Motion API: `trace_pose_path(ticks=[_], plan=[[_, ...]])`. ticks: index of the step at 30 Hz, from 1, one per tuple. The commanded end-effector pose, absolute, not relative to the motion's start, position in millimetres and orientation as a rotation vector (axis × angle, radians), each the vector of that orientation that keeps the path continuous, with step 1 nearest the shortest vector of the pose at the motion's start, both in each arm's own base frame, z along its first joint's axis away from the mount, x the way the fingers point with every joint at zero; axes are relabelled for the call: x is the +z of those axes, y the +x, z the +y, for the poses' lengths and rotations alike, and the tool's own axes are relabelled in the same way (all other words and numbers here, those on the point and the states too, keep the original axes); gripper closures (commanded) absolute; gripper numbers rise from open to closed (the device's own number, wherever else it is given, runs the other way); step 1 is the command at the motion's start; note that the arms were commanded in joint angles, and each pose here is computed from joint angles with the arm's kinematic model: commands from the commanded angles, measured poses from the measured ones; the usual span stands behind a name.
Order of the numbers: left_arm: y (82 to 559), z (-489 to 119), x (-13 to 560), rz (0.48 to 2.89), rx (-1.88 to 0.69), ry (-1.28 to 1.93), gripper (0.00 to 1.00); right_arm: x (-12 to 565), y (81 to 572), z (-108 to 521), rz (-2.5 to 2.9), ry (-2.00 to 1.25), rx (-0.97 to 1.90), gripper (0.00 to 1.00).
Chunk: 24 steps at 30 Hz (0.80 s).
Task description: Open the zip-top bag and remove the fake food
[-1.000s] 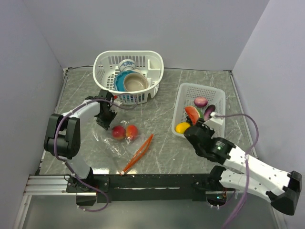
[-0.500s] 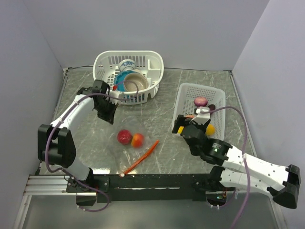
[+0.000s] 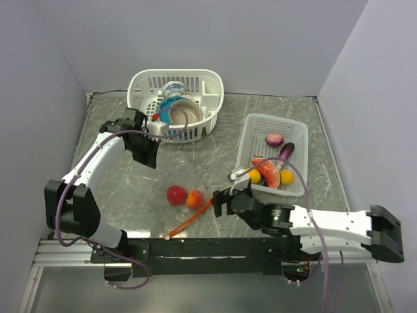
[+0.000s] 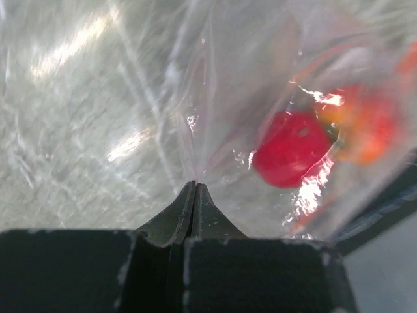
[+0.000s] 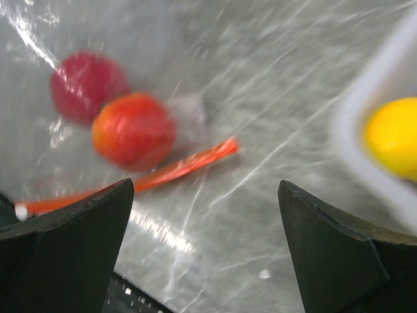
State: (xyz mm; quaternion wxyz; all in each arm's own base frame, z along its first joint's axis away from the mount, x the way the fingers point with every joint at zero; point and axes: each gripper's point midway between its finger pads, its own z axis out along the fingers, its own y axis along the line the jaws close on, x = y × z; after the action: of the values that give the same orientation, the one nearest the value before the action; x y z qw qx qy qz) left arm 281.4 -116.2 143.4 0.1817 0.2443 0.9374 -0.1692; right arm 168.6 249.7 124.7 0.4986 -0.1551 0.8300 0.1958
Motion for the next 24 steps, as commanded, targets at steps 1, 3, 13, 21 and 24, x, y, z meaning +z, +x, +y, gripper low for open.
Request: trace_pose_path(ticks=[1,3,13,21,24], plan=[[297.4,-82.5,110.1,2.672,-0.215,0.63,0.99,92.8,137.8,295.1,2.077,-0.59,0.532,0.0],[300.7,-70.8,91.9,2.682,-0.139,0.611,0.99,80.0,129.0,300.7,2.099,-0.648,0.47,0.0],[292.7,-50.1,51.6,2.732,-0.001,0.606,0.99,75.3,137.9,338.5,2.052,-0.669,0.42,0.0],[287.6,-67.9,55.3,2.729,-0.079,0.63,0.99,73.6,152.0,364.7,2.017,-0.666,0.418,0.0],[284.2,-77.4,55.7,2.732,-0.099,0.654,0.99,74.5,159.0,371.7,2.008,-0.652,0.439,0.0]])
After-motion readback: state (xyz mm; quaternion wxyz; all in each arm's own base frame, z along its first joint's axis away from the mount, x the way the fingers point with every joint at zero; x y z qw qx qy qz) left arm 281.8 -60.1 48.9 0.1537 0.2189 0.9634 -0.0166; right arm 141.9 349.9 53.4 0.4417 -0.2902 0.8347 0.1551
